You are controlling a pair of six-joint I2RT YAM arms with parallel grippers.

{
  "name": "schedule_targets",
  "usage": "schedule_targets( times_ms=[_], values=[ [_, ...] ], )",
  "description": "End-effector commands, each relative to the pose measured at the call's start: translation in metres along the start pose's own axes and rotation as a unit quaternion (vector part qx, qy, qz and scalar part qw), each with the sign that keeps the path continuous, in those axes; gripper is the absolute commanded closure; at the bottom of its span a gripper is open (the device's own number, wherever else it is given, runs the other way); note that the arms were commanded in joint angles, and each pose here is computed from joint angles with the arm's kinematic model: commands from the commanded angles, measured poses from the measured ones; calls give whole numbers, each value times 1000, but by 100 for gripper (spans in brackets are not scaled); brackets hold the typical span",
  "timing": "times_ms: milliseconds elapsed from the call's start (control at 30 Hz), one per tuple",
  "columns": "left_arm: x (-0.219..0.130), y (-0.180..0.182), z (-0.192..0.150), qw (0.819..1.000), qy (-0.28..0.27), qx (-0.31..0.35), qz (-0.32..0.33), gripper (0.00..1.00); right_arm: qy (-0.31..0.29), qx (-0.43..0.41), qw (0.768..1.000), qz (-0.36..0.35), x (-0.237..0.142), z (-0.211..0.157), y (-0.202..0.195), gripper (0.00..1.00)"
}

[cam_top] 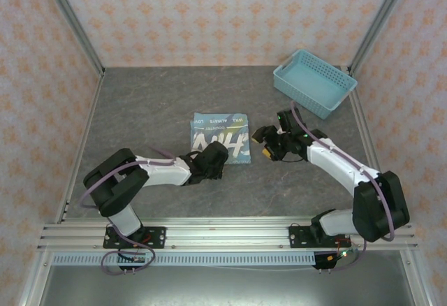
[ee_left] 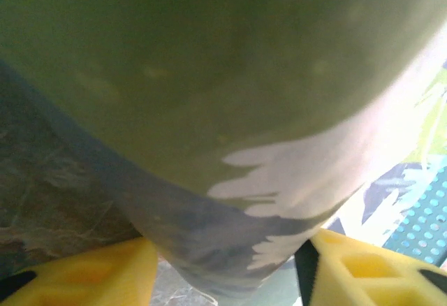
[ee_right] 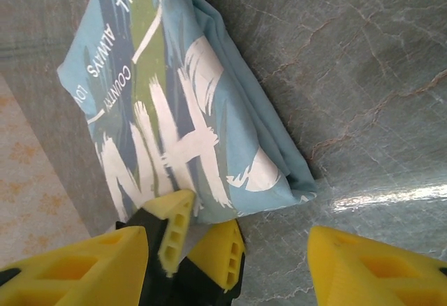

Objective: Fold and stack the t-shirts

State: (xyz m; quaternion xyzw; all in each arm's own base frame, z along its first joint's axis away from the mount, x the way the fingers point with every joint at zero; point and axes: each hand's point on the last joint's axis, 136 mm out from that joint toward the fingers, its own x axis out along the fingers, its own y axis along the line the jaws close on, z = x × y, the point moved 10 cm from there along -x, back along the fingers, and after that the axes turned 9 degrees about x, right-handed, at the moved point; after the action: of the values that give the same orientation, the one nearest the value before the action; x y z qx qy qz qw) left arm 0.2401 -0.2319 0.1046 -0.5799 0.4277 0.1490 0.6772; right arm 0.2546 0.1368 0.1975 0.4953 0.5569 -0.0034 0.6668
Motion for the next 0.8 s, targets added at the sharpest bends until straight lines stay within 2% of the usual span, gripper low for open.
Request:
schedule_targets(
  times_ms=[0, 167, 267, 533, 767],
  values=[
    [21, -3, 10, 998, -43, -22, -28, 59, -6, -1, 1000, 23, -11, -2, 5, 39],
    [39, -10, 23, 997, -60, -30, -34, 86, -9, 4, 1000, 24, -13, -3, 3, 40],
    [36, -13, 44, 995, -90, -37, -27, 98, -11, 5, 1000, 26, -14, -3, 3, 40],
    [19, -24, 144, 991, -135, -20, -3, 100, -19, -2, 999, 32, -20, -3, 6, 41],
    [7, -40, 248, 991, -92, 86, 52, 100, 0, -53, 993, 104, -25, -5, 30, 41]
  ],
)
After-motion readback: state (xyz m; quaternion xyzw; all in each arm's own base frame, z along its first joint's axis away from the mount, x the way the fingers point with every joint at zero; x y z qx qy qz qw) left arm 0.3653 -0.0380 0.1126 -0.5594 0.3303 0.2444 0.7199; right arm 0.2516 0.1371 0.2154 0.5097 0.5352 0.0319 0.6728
